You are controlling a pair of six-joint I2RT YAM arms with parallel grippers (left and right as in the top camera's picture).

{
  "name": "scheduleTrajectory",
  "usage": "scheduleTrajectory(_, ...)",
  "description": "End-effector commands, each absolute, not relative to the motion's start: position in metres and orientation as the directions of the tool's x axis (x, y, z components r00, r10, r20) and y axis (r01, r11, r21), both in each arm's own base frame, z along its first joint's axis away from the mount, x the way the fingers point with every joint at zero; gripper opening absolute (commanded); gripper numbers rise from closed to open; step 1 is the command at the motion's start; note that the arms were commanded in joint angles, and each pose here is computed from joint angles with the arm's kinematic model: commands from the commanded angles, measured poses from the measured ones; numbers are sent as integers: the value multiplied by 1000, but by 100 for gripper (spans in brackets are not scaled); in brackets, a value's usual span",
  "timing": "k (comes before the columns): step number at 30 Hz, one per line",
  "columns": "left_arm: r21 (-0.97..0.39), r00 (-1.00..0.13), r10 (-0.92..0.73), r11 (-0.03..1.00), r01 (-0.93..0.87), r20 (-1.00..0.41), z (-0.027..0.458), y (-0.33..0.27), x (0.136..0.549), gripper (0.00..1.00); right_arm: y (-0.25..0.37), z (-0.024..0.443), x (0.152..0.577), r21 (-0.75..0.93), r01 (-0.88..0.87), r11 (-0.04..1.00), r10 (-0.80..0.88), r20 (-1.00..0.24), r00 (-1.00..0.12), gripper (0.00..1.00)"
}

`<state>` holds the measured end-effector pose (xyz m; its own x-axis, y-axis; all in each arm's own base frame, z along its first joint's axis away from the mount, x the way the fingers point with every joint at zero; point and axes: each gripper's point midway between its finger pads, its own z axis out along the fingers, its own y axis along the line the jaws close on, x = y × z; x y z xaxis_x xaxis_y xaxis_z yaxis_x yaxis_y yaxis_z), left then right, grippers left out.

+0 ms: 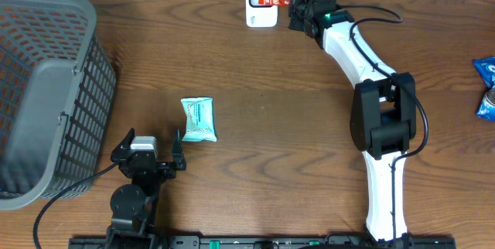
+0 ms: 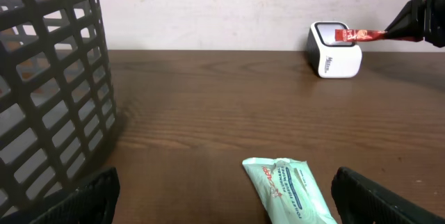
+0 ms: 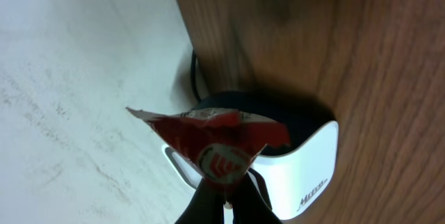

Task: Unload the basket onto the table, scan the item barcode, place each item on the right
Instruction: 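Raise the red stick up to the white scanner face, then lower the red stick and release it right of the scanner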

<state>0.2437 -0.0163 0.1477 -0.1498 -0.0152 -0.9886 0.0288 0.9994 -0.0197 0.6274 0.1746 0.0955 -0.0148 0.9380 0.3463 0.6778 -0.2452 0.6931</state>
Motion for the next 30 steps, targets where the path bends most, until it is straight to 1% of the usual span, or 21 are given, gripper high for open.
scheduleTrajectory(1,-15,-194,-10,1000,22,-981,129,-15,244,98,177,86,627,661,690,-293,924,382,26,2)
scheduleTrajectory(10,-15,-194,-10,1000,23,-981,129,-15,244,98,191,87,630,678,677,-286,918,397,-10,2)
scheduleTrajectory(13,-15,-194,-10,1000,23,-981,129,-15,244,98,197,81,634,683,671,-287,909,415,-34,1)
scheduleTrajectory(18,-15,-194,-10,1000,22,-981,129,-15,244,98,200,59,634,668,690,-279,911,412,-30,2)
scheduleTrajectory(22,-15,-194,-10,1000,23,-981,129,-15,244,98,198,61,636,672,684,-282,910,413,-30,2)
scheduleTrajectory(24,-15,-194,-10,1000,22,-981,129,-15,244,98,197,70,640,693,673,-257,912,404,-67,1)
scheduleTrajectory(27,-15,-194,-10,1000,22,-981,129,-15,244,98,193,88,644,727,661,-184,920,364,-144,2)
scheduleTrajectory(30,-15,-194,-10,1000,23,-981,129,-15,244,98,179,110,640,732,671,-116,935,309,-175,2)
